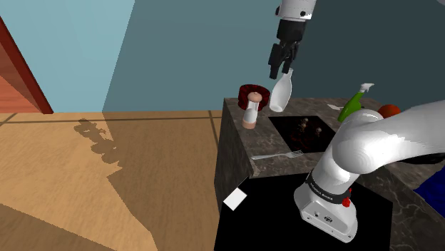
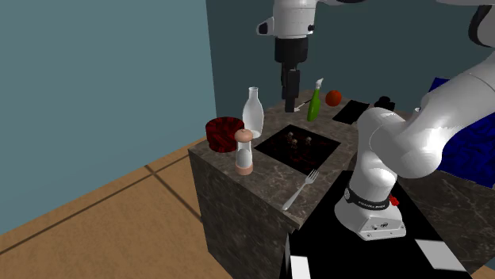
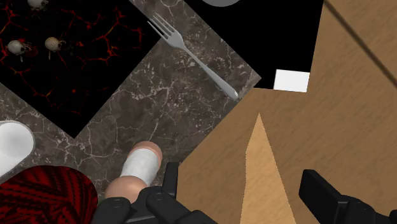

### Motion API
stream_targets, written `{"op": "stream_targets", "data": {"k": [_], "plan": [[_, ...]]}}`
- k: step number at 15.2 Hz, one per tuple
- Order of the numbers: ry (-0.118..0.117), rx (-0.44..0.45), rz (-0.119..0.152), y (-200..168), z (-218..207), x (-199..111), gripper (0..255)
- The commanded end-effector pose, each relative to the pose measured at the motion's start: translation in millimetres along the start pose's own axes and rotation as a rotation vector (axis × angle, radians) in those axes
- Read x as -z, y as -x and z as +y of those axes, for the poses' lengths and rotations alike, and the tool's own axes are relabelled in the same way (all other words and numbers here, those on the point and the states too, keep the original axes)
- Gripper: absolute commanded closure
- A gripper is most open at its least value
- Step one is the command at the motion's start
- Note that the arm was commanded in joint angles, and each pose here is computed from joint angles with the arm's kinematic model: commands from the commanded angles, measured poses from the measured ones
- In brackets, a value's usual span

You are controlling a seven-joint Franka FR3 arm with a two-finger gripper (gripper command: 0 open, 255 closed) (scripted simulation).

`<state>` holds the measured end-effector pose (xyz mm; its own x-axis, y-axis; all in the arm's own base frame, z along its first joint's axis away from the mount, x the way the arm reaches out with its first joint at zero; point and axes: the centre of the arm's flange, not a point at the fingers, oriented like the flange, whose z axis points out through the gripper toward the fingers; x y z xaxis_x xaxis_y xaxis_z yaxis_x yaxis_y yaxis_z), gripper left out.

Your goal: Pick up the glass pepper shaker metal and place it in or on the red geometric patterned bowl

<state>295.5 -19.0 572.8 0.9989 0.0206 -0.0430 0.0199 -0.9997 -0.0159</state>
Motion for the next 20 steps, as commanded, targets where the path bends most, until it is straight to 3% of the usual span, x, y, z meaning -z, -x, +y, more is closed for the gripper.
{"op": "stream_targets", "data": {"k": [1,18,20], "plan": [[0.0,0.0,0.0,0.0,0.0,0.0,0],[0.13,0.055,0.061,-137.1,92.2,-128.6,0],[0.134,0.057,0.063,-141.8,95.9,-137.4,0]]}}
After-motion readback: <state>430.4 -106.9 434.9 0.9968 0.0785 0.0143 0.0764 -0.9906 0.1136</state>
